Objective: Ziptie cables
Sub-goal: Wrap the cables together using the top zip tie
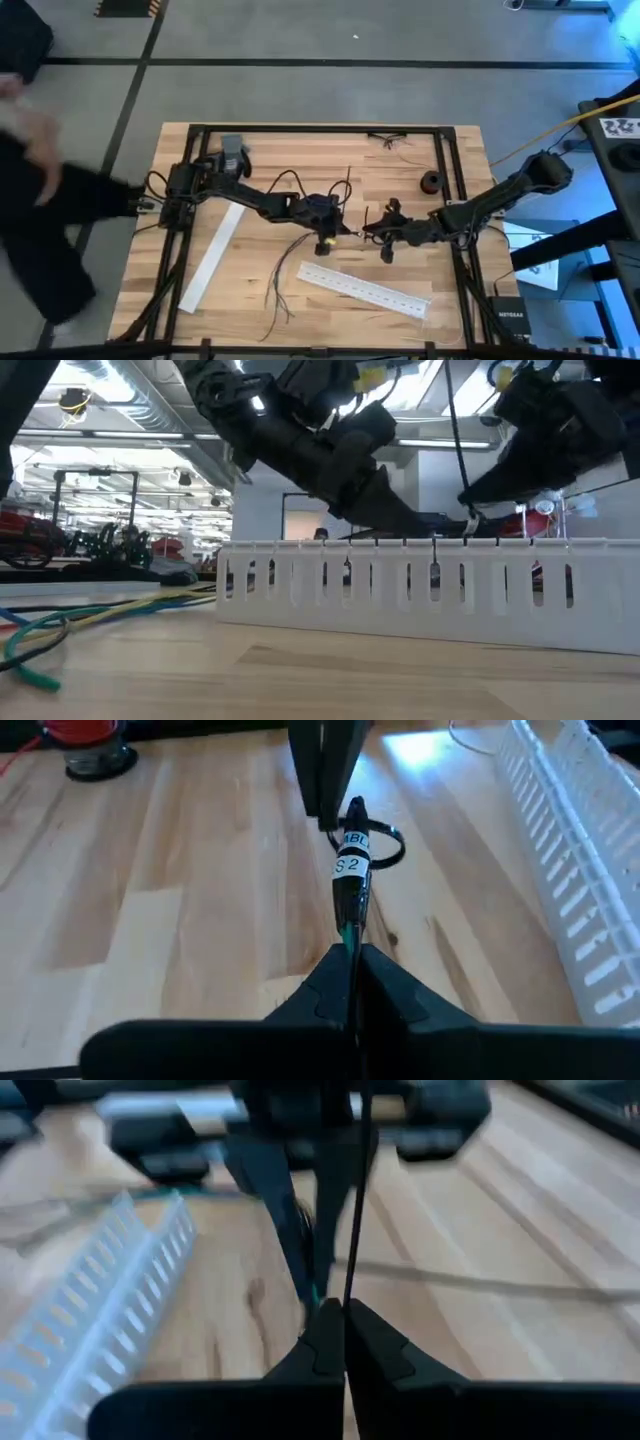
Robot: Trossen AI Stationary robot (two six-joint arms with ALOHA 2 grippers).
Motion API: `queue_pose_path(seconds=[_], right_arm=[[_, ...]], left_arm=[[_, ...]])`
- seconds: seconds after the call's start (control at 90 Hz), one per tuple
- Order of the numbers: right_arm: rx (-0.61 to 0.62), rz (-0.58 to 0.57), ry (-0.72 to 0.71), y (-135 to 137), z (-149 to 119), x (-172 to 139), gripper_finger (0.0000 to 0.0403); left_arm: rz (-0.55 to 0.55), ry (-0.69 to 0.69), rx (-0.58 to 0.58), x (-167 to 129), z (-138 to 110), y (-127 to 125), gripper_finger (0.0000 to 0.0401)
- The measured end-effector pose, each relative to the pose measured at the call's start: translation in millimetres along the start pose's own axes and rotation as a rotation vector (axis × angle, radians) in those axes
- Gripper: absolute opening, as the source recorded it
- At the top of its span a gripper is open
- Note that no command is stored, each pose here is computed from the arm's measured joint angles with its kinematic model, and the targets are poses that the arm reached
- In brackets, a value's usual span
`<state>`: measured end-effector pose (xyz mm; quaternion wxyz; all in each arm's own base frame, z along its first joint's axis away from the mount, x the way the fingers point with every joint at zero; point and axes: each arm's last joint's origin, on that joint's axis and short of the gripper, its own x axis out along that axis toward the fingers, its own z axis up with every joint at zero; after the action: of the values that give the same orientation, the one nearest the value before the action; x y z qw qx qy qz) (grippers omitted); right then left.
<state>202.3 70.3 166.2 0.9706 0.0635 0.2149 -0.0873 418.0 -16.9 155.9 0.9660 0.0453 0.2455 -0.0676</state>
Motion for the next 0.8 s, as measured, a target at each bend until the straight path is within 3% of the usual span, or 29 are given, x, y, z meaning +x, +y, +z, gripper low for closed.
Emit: queue_pose_path(seconds=[0.178,0.589,0.8], right_arm=[[-0.016,-0.025,-0.082,2.0,6.5,2.1,0.0],[-0.074,-0.04,-0.065,12.8,15.9,22.2,0.0003],[-0.094,-0.023,-0.041,13.2,14.7,22.2,0.0039]], left_arm=[[0.003,-0.07,-0.013,-0.5,7.8,-0.9,0.0002],[-0.019,-0.101,0.003,0.5,21.0,-11.3,0.0006],[-0.026,-0.103,0.01,0.6,21.6,-14.9,0.0006]])
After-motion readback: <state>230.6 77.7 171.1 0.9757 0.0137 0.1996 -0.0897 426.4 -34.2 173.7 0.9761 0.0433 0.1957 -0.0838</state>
